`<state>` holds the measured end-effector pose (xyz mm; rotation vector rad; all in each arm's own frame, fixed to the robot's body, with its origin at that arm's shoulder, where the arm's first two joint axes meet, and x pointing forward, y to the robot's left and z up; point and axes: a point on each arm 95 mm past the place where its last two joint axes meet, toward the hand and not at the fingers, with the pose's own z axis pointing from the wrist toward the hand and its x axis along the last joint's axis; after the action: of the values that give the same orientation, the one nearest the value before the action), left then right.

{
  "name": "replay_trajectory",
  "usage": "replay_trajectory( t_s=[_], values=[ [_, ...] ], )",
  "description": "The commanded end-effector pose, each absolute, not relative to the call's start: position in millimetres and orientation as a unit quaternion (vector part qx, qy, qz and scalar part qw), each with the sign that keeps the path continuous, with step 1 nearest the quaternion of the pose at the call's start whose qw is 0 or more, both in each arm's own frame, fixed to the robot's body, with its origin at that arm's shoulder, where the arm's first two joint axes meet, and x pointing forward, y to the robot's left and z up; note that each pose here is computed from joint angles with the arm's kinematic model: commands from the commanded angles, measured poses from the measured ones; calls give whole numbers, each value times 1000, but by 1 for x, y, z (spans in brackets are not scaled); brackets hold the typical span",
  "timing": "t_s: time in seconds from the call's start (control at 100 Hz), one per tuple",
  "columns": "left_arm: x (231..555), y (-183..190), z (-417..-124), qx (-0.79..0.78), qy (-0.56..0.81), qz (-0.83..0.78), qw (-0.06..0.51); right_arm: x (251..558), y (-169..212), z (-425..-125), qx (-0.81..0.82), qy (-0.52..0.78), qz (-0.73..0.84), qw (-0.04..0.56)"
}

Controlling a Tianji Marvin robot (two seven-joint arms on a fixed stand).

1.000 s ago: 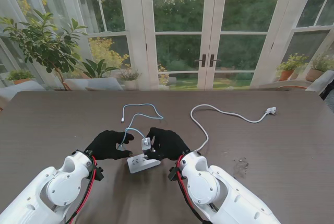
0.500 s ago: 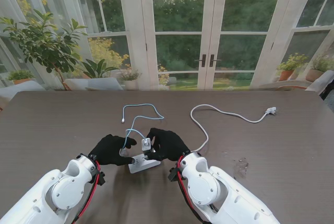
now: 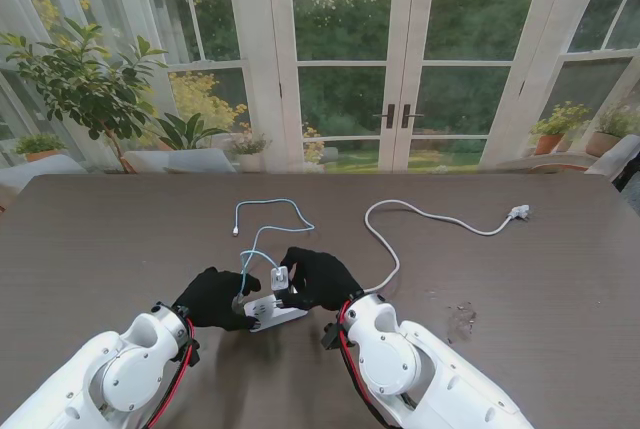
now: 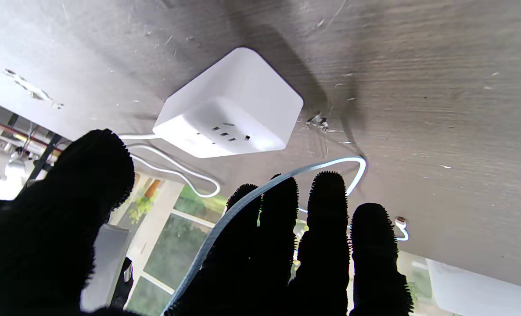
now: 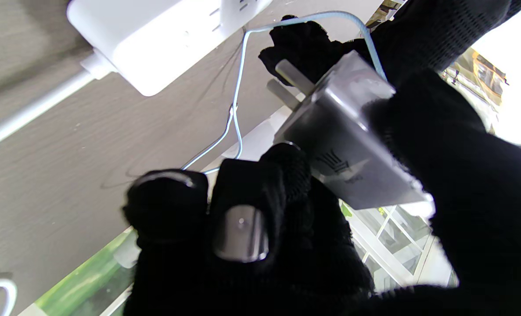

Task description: Set up the charging station

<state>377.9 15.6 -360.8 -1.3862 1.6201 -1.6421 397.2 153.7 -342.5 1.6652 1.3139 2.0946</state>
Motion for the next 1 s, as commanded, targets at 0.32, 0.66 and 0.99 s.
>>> replay_trajectory(
  t_s=[0.32, 0.66, 0.99],
  values=[
    [373, 15, -373, -496, 621, -563, 227, 390, 159, -349, 555, 443, 701, 64],
    [377, 18, -380, -483, 632, -558, 239, 390, 161, -348, 555, 437, 705, 62],
    [384, 16, -386, -482, 629, -559, 241, 391, 160, -350, 560, 435, 702, 62]
  ],
)
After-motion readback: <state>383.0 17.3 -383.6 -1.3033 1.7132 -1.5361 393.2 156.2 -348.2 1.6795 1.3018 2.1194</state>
